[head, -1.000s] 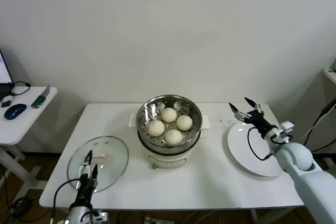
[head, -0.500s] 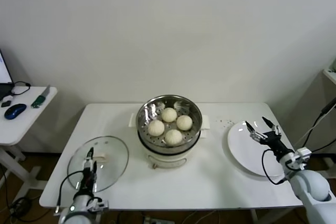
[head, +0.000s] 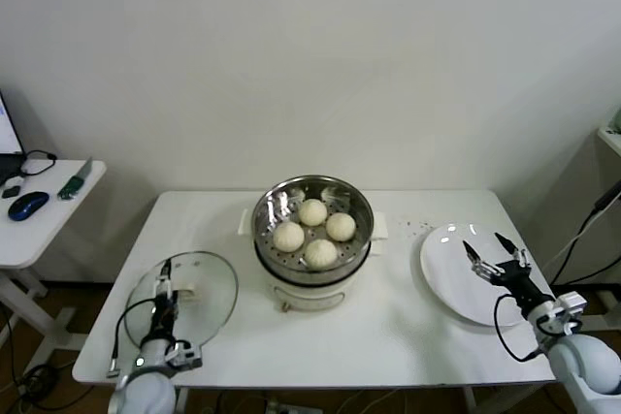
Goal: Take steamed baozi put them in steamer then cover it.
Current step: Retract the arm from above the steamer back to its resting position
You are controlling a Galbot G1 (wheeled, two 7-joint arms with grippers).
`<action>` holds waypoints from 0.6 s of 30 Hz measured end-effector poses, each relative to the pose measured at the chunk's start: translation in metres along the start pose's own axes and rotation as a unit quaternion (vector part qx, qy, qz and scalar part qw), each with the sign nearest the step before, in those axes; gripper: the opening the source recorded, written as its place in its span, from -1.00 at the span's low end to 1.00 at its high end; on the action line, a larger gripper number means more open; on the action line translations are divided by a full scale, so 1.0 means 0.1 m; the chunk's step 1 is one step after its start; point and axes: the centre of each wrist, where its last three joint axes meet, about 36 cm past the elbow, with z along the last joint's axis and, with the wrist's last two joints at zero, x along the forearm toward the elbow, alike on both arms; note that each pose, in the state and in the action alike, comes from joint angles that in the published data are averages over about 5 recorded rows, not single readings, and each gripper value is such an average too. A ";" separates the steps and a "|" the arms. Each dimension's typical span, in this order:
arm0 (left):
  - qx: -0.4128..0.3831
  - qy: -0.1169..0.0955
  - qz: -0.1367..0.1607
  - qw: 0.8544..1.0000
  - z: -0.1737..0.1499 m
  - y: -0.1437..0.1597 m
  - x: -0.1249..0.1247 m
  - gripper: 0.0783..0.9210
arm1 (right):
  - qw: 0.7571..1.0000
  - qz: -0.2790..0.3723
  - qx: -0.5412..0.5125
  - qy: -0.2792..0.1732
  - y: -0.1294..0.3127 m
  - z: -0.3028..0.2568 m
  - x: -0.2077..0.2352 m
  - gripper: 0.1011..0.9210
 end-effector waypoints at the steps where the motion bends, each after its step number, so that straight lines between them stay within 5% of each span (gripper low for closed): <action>1: 0.001 0.001 0.000 1.000 0.00 -0.01 -0.02 0.77 | 1.000 0.000 0.000 0.001 0.00 0.01 0.01 0.76; 7: 0.012 0.001 0.001 1.000 -0.03 -0.02 -0.11 0.71 | 1.000 0.000 0.002 0.007 0.01 0.09 0.07 0.76; 18: 0.023 0.001 0.005 1.000 -0.06 -0.03 -0.16 -0.01 | 1.000 -0.001 0.005 0.013 0.02 0.16 0.11 0.76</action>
